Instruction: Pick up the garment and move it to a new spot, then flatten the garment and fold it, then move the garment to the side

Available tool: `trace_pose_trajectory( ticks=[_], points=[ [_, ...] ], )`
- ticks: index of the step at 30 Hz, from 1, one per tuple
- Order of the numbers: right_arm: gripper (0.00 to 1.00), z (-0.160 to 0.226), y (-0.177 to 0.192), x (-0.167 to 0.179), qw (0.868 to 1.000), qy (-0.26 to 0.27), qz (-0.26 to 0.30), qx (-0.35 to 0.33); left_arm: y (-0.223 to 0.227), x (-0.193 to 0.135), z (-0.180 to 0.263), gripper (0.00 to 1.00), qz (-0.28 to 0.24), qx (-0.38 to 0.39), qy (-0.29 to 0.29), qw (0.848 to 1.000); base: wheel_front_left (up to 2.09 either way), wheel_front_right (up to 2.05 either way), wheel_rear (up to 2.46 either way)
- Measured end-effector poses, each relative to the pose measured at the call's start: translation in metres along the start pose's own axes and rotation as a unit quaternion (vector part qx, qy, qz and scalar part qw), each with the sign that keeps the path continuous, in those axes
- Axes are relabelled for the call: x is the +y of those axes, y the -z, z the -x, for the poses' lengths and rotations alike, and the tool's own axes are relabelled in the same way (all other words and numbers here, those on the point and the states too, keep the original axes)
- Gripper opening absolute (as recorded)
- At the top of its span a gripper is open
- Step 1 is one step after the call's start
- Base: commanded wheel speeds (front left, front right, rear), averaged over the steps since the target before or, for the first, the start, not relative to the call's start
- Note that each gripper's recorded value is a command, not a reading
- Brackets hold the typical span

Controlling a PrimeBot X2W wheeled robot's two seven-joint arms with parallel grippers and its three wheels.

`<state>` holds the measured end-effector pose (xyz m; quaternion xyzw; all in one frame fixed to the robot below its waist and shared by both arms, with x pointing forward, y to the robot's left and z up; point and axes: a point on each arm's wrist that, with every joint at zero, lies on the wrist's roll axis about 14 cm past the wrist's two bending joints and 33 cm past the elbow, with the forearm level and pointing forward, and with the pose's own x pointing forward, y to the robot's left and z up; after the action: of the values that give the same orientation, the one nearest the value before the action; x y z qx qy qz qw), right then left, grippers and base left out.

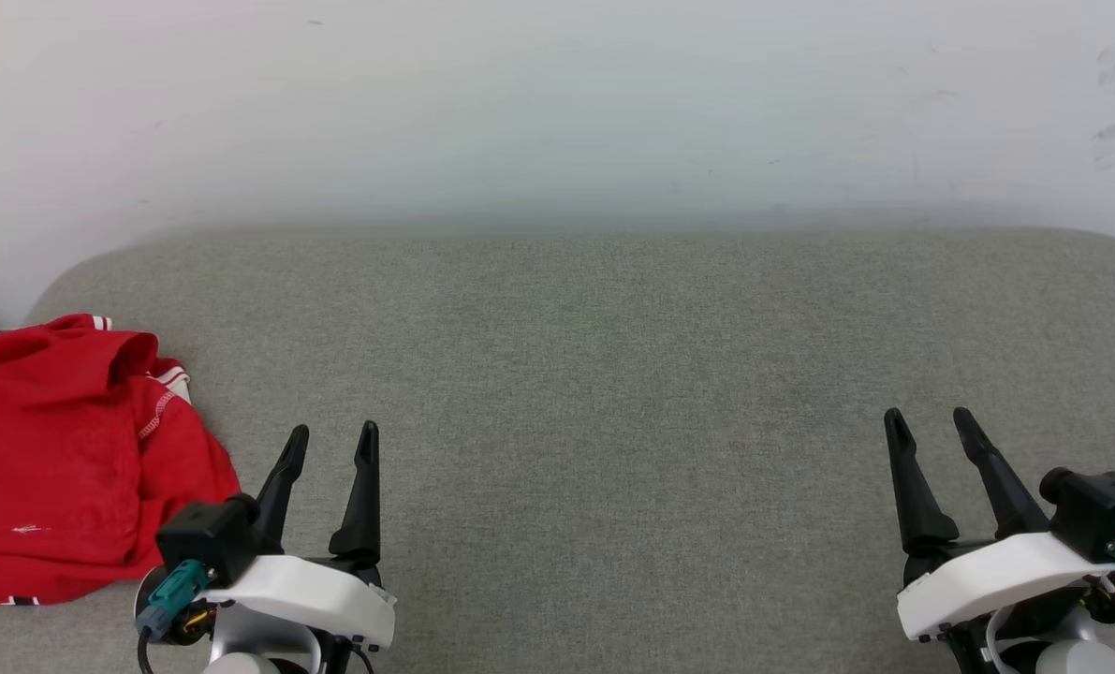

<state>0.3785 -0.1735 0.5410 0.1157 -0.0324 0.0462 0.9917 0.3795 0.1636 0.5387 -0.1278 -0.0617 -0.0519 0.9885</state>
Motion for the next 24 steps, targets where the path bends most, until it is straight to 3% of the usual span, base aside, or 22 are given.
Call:
trace_pose_trajectory(
  ticks=[17, 24],
  points=[
    [1.00, 0.003, -0.004, 0.002, 0.999, -0.003, 0.048, 0.001, 0.011, 0.002, 0.005, 1.00, -0.054, 0.010, 0.002, 0.998, 0.00, 0.00, 0.00],
    [1.00, 0.003, -0.006, 0.003, 0.998, -0.005, 0.064, -0.001, 0.013, 0.005, 0.006, 1.00, -0.052, 0.008, -0.002, 0.999, 0.00, 0.00, 0.00]
  ],
)
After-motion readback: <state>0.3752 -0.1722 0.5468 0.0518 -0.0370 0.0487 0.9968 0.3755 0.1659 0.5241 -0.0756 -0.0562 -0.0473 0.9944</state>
